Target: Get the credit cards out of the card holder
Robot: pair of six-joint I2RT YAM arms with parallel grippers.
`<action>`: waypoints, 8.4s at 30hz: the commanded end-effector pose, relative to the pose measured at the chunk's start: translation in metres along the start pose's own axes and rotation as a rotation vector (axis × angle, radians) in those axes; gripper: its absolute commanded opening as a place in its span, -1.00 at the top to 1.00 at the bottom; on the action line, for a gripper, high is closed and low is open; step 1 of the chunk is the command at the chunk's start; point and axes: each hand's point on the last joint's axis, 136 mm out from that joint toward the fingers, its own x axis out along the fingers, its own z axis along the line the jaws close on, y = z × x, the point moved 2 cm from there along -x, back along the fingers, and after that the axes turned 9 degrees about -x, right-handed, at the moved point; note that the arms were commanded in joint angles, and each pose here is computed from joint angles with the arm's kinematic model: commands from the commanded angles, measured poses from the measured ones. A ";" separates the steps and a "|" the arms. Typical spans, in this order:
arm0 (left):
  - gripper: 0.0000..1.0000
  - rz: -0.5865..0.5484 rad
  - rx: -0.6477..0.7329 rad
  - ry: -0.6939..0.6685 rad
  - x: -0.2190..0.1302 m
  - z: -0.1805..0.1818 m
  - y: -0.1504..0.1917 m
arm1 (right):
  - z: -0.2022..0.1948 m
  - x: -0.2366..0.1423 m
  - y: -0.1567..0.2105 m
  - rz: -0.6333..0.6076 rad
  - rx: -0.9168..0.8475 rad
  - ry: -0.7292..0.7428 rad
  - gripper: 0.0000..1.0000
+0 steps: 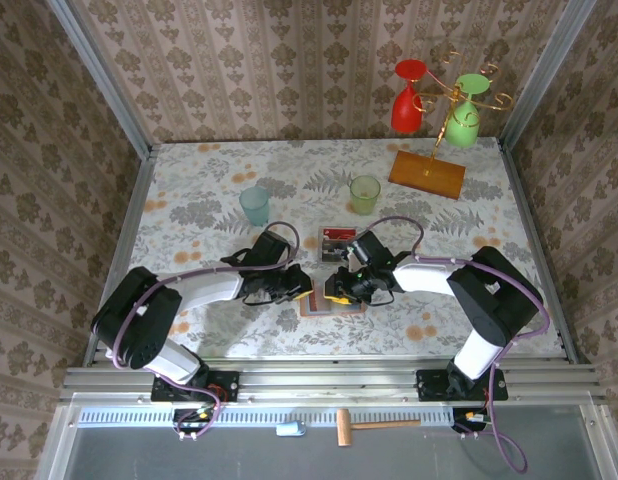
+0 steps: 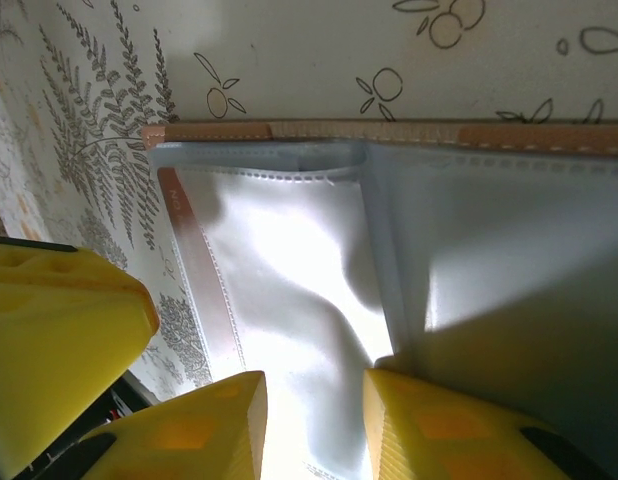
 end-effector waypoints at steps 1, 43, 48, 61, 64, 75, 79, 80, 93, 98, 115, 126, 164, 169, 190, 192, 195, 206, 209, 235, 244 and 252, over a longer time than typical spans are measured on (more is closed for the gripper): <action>0.67 0.019 -0.015 0.038 0.008 -0.010 0.001 | 0.006 -0.005 0.001 -0.003 0.012 -0.050 0.37; 0.58 0.051 -0.018 0.081 0.022 -0.020 0.005 | 0.013 -0.039 -0.004 -0.070 0.025 -0.080 0.29; 0.58 0.053 -0.007 0.094 0.020 -0.028 0.005 | 0.010 -0.057 -0.007 -0.102 0.014 -0.038 0.29; 0.64 0.080 0.031 0.113 0.028 -0.050 0.004 | 0.005 -0.084 -0.012 -0.158 0.018 -0.035 0.28; 0.62 0.092 0.040 0.118 0.033 -0.057 0.005 | 0.004 -0.086 -0.011 -0.159 0.017 -0.034 0.28; 0.48 0.131 0.050 0.132 0.051 -0.071 0.007 | -0.002 -0.097 -0.007 -0.170 0.019 -0.012 0.28; 0.33 0.135 0.049 0.136 0.054 -0.074 0.006 | -0.004 -0.101 -0.005 -0.176 0.016 0.000 0.27; 0.30 0.135 0.048 0.136 0.054 -0.074 0.005 | -0.004 -0.102 -0.005 -0.178 0.015 0.001 0.27; 0.00 0.134 0.053 0.143 0.054 -0.075 0.006 | 0.000 -0.105 -0.006 -0.185 0.010 -0.011 0.26; -0.05 0.134 0.055 0.153 0.054 -0.076 0.005 | 0.002 -0.106 -0.007 -0.186 0.012 -0.015 0.26; 0.07 0.080 0.026 0.159 0.035 -0.058 -0.001 | 0.005 -0.091 -0.011 -0.156 0.030 -0.040 0.30; 0.08 0.039 -0.002 0.142 0.017 -0.034 0.000 | 0.019 -0.055 -0.014 -0.078 0.004 -0.041 0.36; 0.49 -0.011 -0.041 -0.014 0.008 0.026 0.005 | 0.011 0.006 -0.008 0.054 0.008 -0.006 0.58; 0.49 -0.003 -0.040 -0.010 0.008 0.025 0.005 | 0.010 0.007 -0.008 0.054 0.011 -0.005 0.58; 0.49 -0.001 -0.040 -0.011 0.007 0.024 0.005 | 0.003 0.010 -0.005 0.072 0.009 0.045 0.48; 0.49 0.000 -0.041 -0.014 0.007 0.025 0.005 | 0.001 0.008 -0.004 0.071 0.006 0.061 0.46; 0.49 -0.001 -0.042 -0.015 0.007 0.025 0.005 | -0.001 0.005 -0.004 0.070 0.001 0.086 0.44; 0.48 -0.002 -0.047 -0.020 0.006 0.028 0.006 | -0.004 -0.002 -0.003 0.068 -0.020 0.133 0.40; 0.47 -0.003 -0.047 -0.019 0.006 0.027 0.006 | -0.004 -0.003 -0.004 0.068 -0.024 0.136 0.41; 0.67 -0.017 -0.054 -0.035 0.004 0.036 0.004 | 0.013 0.007 -0.010 0.058 0.000 0.014 0.50; 0.69 -0.017 -0.065 -0.047 0.003 0.042 0.006 | -0.002 0.010 -0.004 0.076 0.008 0.078 0.48; 0.69 -0.012 -0.073 -0.059 0.003 0.046 0.007 | -0.007 0.002 -0.003 0.071 -0.015 0.135 0.44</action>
